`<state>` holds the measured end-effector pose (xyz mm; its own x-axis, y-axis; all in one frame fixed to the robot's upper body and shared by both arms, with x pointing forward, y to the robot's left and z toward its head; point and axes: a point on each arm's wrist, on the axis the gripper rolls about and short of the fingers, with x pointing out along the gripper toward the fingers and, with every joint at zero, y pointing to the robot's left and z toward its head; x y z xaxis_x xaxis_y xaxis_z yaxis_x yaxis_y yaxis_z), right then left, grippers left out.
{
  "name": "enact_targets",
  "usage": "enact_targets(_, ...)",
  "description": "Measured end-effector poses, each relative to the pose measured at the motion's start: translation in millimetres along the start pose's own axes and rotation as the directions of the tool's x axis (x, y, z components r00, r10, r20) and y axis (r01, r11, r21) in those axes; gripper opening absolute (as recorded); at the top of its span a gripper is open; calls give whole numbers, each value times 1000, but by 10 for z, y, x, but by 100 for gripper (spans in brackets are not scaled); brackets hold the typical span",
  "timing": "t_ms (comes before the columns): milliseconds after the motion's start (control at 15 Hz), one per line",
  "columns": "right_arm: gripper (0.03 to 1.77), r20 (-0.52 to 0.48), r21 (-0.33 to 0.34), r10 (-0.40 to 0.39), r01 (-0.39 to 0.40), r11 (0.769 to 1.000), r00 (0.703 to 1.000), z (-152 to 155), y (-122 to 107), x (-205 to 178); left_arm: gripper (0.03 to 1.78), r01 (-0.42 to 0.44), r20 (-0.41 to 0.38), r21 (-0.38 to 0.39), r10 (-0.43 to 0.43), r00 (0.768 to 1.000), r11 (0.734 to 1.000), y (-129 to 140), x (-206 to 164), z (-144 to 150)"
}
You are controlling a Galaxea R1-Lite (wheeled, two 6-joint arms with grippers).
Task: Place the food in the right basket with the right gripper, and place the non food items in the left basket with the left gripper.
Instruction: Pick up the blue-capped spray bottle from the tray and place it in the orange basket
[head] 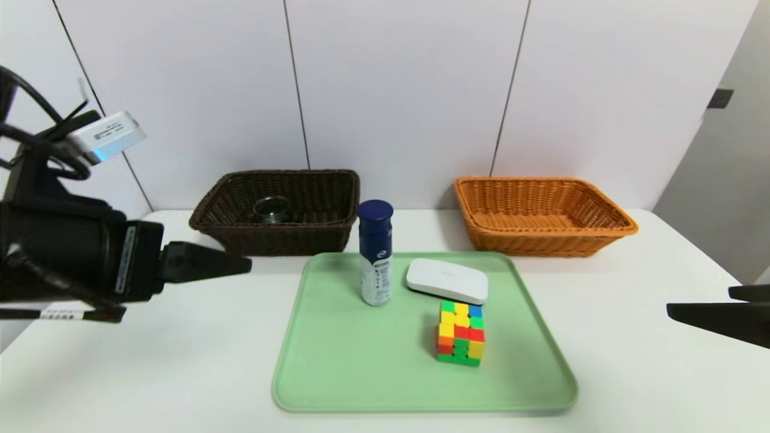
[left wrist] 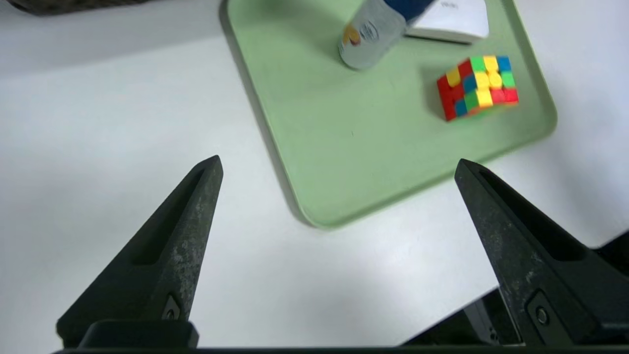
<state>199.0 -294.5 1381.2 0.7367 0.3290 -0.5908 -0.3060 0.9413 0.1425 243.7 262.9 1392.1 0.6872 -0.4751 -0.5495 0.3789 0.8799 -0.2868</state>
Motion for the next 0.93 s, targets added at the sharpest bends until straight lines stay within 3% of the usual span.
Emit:
enact_targets(400,170,25,-171,134,-128,977,991,216,283,437,169,113,25,89,-116,993,990,-71,-420,-456)
enact_targets(667,170,66,-220,201,-182,958,977,317,481,872,169,216,24,176,-223,974,961,-66,-564,-602)
enact_targets(933,170,162,-247,256,-212,946,953,298,619,1319,169,217,30,178,-226,974,960,-62,-587,-621)
